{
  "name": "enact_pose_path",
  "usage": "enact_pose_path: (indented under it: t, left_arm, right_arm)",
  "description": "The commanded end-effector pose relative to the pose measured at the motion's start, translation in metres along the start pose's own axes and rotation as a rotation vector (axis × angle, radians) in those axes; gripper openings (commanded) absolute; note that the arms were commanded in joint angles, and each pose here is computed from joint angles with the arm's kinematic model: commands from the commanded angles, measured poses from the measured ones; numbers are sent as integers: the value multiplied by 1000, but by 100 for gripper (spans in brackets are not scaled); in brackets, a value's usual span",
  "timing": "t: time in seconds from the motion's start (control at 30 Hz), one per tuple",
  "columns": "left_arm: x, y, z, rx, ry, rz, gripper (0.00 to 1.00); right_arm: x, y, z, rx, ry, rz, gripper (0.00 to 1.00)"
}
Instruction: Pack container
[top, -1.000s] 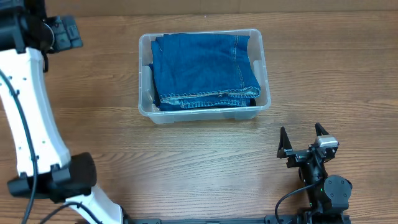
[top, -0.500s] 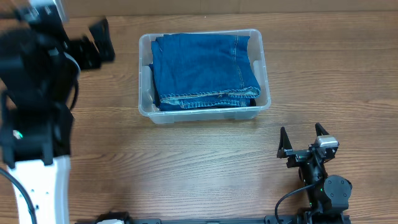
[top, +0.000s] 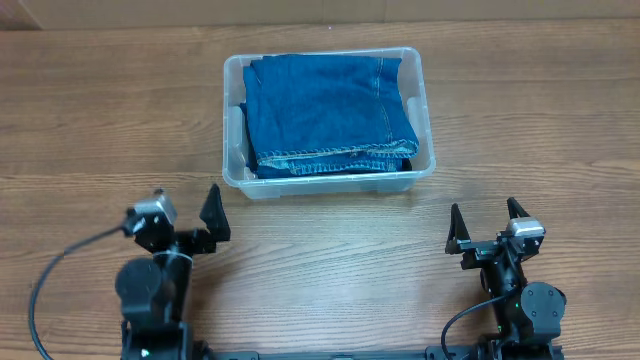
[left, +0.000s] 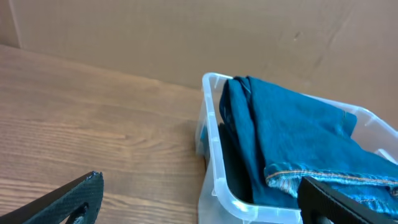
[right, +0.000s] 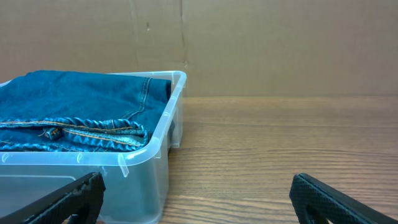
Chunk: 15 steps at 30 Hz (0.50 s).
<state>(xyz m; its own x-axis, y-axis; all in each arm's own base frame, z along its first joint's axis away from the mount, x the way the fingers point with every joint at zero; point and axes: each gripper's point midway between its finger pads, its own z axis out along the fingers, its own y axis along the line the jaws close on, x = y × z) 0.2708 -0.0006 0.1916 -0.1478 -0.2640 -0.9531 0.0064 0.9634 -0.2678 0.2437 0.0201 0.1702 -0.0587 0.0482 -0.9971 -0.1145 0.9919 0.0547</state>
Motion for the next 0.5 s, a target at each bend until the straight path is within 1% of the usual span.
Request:
enact_pose_path:
  t: [0.0,0.17,0.27,0.37,0.47]
  left_arm:
    - [9,6,-5,-14,-38,-9,100]
    - [30,14,-11,-26,-77,-6,100]
    - [33,19,-12,-49,-77,-3,100]
    - [45,23,-17,-70,-33,23,100]
    - [36,16,-20,-46,-75,94,100]
  right_arm:
    - [-1,-2,0,6,-8,7,100]
    - [-1,-2,0,6,-8,7,100]
    - [-1,-2,0,6,-8,7,100]
    - [-1,-2,0,6,-8,7,100]
    - [-1,-2,0,6,-8,7,100]
